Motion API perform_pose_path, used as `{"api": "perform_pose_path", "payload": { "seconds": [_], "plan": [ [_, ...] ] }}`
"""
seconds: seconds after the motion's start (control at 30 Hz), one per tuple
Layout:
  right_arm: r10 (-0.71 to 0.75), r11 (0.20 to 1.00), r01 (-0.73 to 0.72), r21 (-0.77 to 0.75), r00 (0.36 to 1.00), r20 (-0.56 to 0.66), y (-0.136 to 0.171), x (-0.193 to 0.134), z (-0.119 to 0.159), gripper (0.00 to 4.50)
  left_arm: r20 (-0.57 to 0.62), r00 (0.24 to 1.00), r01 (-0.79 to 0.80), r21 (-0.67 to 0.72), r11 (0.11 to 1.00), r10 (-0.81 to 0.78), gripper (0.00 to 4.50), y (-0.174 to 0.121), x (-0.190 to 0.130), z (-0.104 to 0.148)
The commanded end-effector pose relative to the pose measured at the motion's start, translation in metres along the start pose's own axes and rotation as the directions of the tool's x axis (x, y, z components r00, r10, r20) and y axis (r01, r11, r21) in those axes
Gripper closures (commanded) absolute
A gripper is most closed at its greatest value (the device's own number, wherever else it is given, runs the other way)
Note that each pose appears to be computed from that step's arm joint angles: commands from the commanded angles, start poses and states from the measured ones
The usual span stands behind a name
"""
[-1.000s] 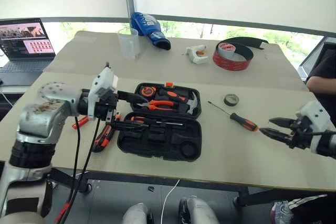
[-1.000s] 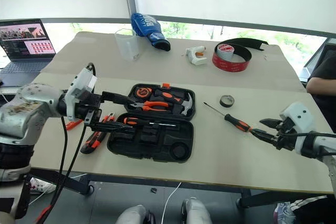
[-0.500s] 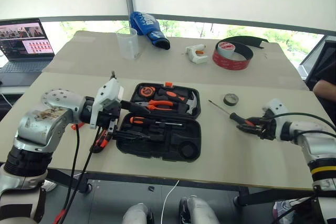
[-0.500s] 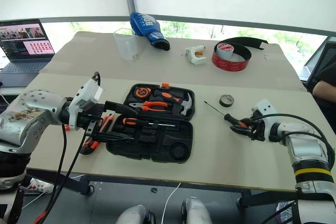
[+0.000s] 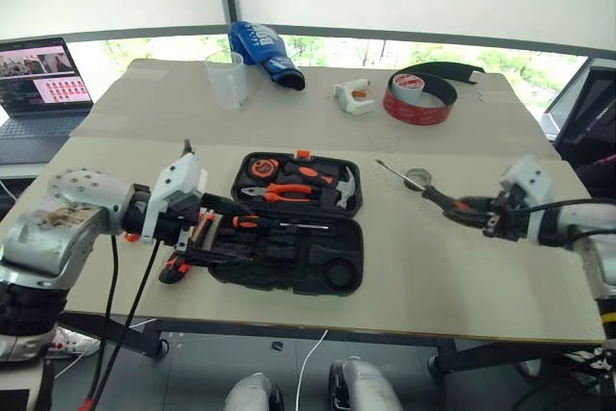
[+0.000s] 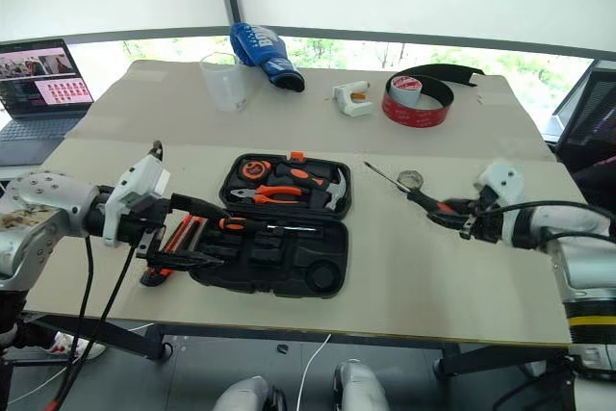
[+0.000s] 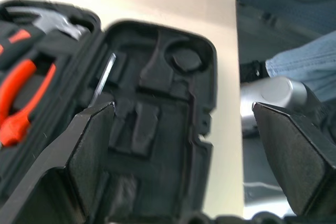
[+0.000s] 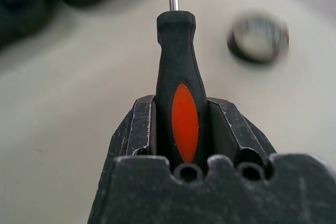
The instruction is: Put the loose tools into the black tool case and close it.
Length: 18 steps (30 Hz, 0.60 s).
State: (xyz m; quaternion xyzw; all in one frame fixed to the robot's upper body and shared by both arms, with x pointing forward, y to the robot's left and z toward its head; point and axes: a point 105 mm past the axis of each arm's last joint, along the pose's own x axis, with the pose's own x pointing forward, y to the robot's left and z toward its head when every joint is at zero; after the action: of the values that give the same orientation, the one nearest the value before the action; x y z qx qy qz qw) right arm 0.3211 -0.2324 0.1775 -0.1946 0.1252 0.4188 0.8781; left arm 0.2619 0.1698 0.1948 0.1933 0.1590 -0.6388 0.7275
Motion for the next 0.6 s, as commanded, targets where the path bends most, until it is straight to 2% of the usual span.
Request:
{"api": "perform_pose_path", "payload": {
  "seconds": [0.03, 0.13, 0.3, 0.5, 0.6],
  "plan": [
    [0.261, 0.951, -0.249, -0.181, 0.964, 0.044, 0.056, 0.033, 0.044, 3.44, 0.000, 0.999, -0.045, 0.024, 0.999, 0.045, 0.00, -0.004, -0.015, 0.004],
    [0.352, 0.901, -0.338, -0.273, 0.936, 0.002, 0.082, 0.064, 0.051, 3.44, -0.003, 0.997, -0.082, 0.009, 0.997, 0.082, 0.00, -0.005, -0.019, 0.001],
    [0.332, 0.876, -0.340, -0.342, 0.940, -0.086, 0.087, 0.104, 0.049, 3.44, -0.001, 0.993, -0.115, 0.014, 0.993, 0.115, 0.00, -0.007, -0.018, 0.001],
    [0.322, 0.852, -0.370, -0.370, 0.928, -0.187, 0.081, 0.115, 0.033, 3.44, 0.010, 0.989, -0.151, 0.015, 0.988, 0.150, 0.00, -0.008, -0.018, 0.003],
    [0.338, 0.844, -0.388, -0.370, 0.921, -0.195, 0.085, 0.117, 0.030, 3.44, 0.012, 0.987, -0.158, 0.014, 0.987, 0.158, 0.00, -0.008, -0.017, 0.003]
  ]
}}
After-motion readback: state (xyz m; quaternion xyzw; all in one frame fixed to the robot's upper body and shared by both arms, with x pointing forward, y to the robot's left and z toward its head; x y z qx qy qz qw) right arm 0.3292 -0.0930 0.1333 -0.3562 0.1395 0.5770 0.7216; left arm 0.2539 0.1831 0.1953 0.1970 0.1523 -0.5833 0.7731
